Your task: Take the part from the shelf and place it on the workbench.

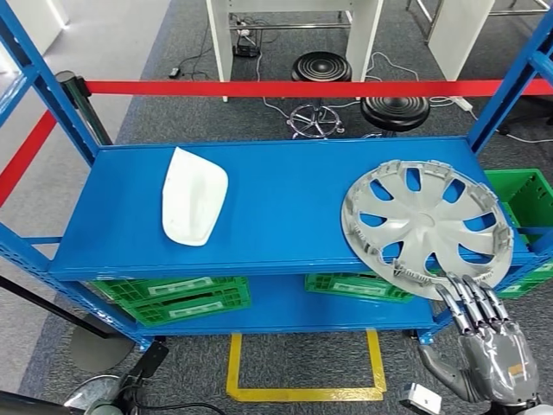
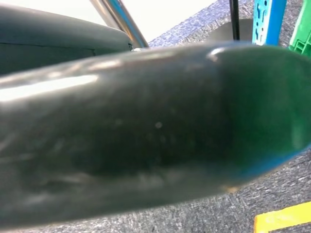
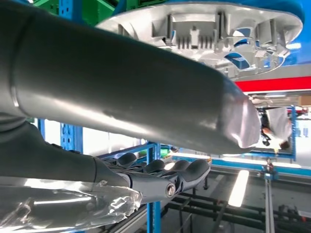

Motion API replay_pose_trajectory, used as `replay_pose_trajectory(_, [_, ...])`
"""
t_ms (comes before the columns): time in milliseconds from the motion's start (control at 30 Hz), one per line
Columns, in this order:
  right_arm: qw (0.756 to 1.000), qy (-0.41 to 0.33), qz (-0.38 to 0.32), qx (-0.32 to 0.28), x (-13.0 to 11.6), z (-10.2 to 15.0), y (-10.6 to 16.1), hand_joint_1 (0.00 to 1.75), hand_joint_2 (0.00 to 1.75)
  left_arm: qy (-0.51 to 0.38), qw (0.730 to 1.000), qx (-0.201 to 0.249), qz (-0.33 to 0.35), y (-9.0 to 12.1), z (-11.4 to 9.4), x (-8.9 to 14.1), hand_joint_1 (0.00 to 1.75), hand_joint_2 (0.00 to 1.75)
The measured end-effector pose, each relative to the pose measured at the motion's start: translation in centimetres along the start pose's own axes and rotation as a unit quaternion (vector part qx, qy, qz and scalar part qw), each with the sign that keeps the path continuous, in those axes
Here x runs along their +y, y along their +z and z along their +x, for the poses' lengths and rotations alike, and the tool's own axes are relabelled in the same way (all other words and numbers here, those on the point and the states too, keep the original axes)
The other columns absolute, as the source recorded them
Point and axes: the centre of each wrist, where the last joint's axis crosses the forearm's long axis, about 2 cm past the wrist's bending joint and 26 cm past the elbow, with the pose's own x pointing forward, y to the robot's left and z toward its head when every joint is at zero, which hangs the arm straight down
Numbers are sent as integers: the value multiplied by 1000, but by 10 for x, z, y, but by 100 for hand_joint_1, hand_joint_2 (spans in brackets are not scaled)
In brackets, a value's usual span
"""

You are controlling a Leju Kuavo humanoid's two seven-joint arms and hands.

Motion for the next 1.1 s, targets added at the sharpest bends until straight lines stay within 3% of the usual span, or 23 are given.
replay_pose_trajectory(1100, [1000, 15, 3, 21, -11, -15, 13, 0, 0, -2, 1000, 3, 5, 2, -3, -2, 0, 0])
